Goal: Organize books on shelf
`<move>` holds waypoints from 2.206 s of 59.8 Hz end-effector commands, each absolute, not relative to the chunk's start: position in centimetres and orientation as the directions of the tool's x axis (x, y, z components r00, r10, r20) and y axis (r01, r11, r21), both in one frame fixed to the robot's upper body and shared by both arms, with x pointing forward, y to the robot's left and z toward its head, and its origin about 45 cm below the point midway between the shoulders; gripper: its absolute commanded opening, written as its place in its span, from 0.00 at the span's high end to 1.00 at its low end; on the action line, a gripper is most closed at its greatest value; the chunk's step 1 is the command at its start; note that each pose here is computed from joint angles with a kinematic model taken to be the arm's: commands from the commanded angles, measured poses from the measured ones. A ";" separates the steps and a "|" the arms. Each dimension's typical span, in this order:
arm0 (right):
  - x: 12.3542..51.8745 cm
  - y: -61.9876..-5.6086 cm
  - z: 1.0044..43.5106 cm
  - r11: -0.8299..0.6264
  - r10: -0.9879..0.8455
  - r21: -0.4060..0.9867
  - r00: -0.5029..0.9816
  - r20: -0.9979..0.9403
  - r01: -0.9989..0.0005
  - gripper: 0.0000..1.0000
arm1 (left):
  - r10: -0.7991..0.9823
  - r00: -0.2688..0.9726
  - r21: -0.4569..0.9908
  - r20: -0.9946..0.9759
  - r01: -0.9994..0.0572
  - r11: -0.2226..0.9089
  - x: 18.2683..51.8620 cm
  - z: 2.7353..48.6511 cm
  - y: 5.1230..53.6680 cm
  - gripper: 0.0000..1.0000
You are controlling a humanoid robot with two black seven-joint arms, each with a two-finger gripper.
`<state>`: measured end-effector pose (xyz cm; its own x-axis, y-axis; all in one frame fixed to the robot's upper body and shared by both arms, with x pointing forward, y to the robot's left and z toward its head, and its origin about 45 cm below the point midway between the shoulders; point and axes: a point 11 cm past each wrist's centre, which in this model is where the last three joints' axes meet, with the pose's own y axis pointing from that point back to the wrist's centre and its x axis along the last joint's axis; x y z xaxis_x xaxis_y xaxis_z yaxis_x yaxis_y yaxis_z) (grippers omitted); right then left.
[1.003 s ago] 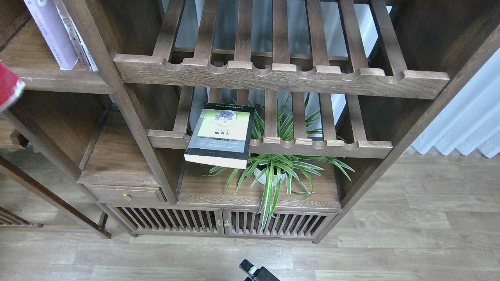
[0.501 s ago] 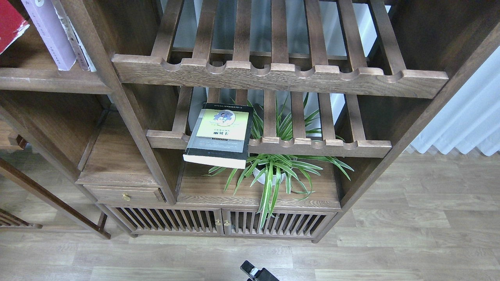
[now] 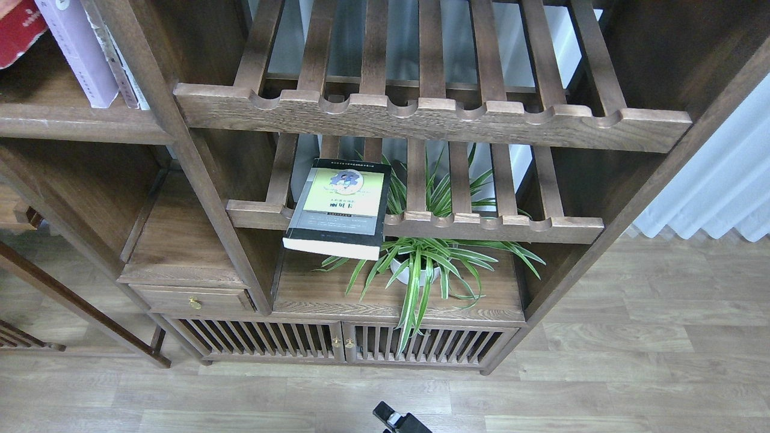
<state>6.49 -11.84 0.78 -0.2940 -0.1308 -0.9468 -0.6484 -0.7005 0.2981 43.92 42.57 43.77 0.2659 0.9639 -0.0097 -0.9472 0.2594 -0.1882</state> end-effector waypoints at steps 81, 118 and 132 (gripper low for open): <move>8.4 -12.5 1.3 -0.617 -0.040 0.275 -0.320 -0.947 -0.737 0.01 | 0.900 0.326 -0.283 -0.288 -0.927 0.245 35.2 37.8 44.4 0.17; 11.4 -12.6 2.0 -0.606 -0.044 0.228 -0.255 -0.966 -0.762 0.01 | 0.771 0.192 0.008 -0.607 -0.969 0.248 28.6 22.3 42.4 0.00; 15.2 -12.9 3.3 -0.600 -0.054 0.166 -0.168 -0.984 -0.783 0.01 | 0.739 0.042 0.195 -0.672 -0.953 0.231 25.2 15.0 42.0 0.00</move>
